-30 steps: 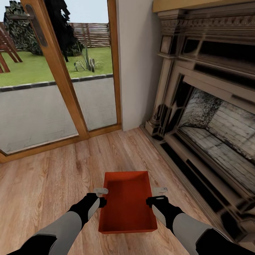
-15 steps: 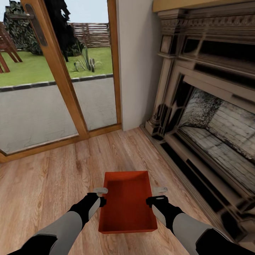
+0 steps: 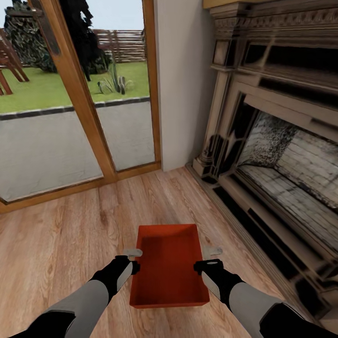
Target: Move the two storage containers from the living room to the garage. In the garage, place one container on the floor and stack the other container on top of it (either order is fine).
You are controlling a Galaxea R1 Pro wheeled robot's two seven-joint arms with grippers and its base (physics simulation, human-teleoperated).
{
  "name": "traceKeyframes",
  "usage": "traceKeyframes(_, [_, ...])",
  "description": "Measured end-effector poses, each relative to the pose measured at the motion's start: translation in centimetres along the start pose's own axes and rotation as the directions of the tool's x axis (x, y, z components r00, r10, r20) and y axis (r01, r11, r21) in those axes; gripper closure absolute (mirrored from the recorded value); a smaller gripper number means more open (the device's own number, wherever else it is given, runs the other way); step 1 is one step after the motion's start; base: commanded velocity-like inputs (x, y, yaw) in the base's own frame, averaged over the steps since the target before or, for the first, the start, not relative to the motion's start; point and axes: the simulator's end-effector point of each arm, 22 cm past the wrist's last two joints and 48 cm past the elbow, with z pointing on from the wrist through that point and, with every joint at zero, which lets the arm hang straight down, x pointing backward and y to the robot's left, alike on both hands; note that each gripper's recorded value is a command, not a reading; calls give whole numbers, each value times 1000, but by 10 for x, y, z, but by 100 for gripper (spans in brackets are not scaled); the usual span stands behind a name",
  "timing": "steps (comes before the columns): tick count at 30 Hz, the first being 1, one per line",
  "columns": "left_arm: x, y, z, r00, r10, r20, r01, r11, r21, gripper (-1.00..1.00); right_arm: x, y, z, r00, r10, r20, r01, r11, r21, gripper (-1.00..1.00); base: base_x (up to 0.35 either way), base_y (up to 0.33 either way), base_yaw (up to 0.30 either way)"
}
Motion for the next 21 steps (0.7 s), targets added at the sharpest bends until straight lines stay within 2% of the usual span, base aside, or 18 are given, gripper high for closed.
traceKeyframes(21, [18,-6,38,1000,0,1,0,1000,0,-100,23,7,35,1000,0,1,0,1000,-1,-100,0,0,0])
